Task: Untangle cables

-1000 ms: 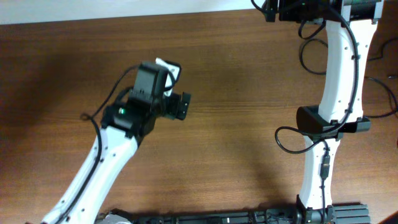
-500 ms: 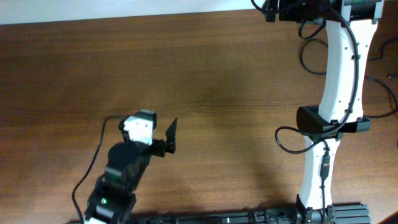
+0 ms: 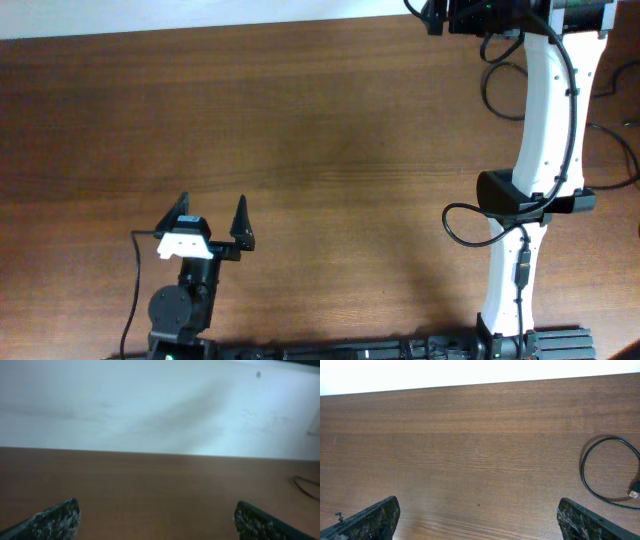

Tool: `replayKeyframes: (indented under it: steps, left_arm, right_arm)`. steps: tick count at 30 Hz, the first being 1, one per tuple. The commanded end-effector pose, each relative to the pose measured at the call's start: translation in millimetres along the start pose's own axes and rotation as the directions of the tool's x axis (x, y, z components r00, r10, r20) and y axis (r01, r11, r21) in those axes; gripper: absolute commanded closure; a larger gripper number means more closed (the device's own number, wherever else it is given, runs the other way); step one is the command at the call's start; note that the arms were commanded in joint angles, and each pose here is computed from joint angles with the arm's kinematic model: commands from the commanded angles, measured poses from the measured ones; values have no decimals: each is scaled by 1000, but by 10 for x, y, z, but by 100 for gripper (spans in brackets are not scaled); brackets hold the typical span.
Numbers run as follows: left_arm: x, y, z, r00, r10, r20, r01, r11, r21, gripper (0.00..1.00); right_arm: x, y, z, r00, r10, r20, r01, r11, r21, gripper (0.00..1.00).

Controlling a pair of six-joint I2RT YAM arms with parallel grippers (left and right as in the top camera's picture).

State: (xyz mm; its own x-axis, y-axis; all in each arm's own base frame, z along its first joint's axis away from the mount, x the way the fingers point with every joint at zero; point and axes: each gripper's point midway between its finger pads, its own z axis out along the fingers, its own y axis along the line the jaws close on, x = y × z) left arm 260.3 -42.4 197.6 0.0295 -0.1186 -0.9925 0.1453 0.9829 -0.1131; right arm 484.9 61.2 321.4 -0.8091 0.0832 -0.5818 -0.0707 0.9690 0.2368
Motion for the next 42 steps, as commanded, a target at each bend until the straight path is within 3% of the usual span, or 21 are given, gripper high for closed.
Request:
replayKeyframes:
  steps: [1, 5, 10, 14, 31, 35, 42]
  left_arm:
    - [32, 136, -52, 1000, -6, 18, 7, 999, -49, 1]
    - [35, 245, -102, 1000, -4, 18, 5, 996, -91, 1]
    - [362, 439, -218, 994, -12, -108, -7, 985, -175, 1]
    - [336, 489, -229, 995, -2, -99, -17, 981, -193, 1]
    - [356, 441, -222, 994, -2, -108, -16, 986, -165, 1]
    - [369, 390, -216, 989, 75, -125, -91, 988, -126, 1]
    - [369, 391, -216, 989, 76, -125, -92, 988, -126, 1]
  right_arm:
    - [-8, 44, -89, 1000, -9, 15, 9, 1000, -9, 1]
    - [-8, 46, -88, 1000, -9, 15, 10, 1000, -9, 1]
    - [-8, 44, -89, 1000, -9, 15, 9, 1000, -9, 1]
    - [-8, 46, -88, 1000, -9, 15, 10, 1000, -9, 1]
    - [-8, 46, -88, 1000, -10, 15, 10, 1000, -9, 1]
    - [-8, 44, -89, 1000, -9, 15, 9, 1000, -9, 1]
    - [-8, 44, -89, 1000, -9, 15, 9, 1000, -9, 1]
